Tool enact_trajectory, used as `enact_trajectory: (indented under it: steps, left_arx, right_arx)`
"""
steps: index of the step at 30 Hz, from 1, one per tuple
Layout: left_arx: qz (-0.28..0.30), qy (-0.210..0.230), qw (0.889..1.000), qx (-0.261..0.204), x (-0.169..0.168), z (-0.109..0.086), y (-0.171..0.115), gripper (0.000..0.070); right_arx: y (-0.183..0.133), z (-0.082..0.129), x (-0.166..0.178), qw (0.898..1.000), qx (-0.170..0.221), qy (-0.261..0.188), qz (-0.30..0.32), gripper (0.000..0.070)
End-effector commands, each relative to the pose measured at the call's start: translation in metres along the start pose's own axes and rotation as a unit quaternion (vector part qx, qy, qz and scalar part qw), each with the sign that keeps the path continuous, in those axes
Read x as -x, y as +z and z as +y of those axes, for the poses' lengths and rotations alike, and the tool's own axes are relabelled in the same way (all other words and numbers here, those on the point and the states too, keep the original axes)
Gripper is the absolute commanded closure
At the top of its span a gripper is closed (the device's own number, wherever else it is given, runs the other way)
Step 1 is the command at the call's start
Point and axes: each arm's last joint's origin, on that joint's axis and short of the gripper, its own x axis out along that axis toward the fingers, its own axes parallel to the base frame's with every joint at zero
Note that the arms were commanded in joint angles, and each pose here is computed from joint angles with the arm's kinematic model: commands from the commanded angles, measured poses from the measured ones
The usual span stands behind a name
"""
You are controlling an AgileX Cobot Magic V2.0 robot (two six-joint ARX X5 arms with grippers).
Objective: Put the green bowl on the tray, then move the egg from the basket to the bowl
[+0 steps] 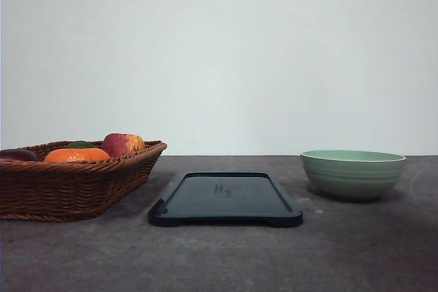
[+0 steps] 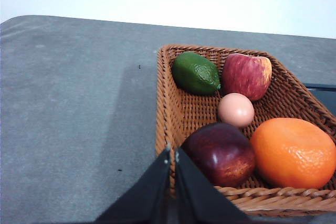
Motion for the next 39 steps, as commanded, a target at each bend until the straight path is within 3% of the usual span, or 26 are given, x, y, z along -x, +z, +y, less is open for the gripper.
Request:
enact_trajectory:
  steps: [1,6,12,15,18,23,30,39]
  left_arx:
    - [0.006,0.0,1.0,0.009,-0.002,0.0,-0.005,0.07]
    - [0.004,0.001,0.996,0.088,-0.002,0.0,-0.005,0.07]
    - [-0.012,-0.004,0.973,0.229,-0.002,0.0,-0.002,0.07]
    - [-0.037,-0.013,0.967,0.253,-0.002,0.0,0.003,0.07]
    - [-0.081,-0.029,0.965,0.25,0.0,-0.001,0.013,0.07]
    - [-0.147,-0.042,0.969,0.192,0.004,-0.002,0.027,0.07]
    - [-0.161,-0.046,0.968,0.186,0.011,-0.004,0.049,0.0699]
    - [-0.07,-0.017,0.984,0.164,0.013,-0.008,0.092,0.0699]
  right_arx:
    - [0.0,0.0,0.0,1.0,-0.006,-0.001,-0.007,0.0683]
    - [0.001,0.0,0.0,0.999,-0.031,0.001,-0.011,0.0683]
    - [0.004,-0.001,0.0,0.989,-0.149,-0.001,-0.024,0.0692]
    - [0.009,-0.001,0.0,0.974,-0.221,0.006,-0.051,0.0692]
    - [0.016,-0.002,0.001,0.964,-0.249,0.013,-0.087,0.0693]
    - [0.025,-0.002,0.004,0.96,-0.26,0.018,-0.101,0.0694]
    - [0.048,-0.004,0.009,0.967,-0.237,0.014,-0.092,0.0694]
    - [0.087,-0.008,0.005,0.984,-0.171,0.017,-0.044,0.0694]
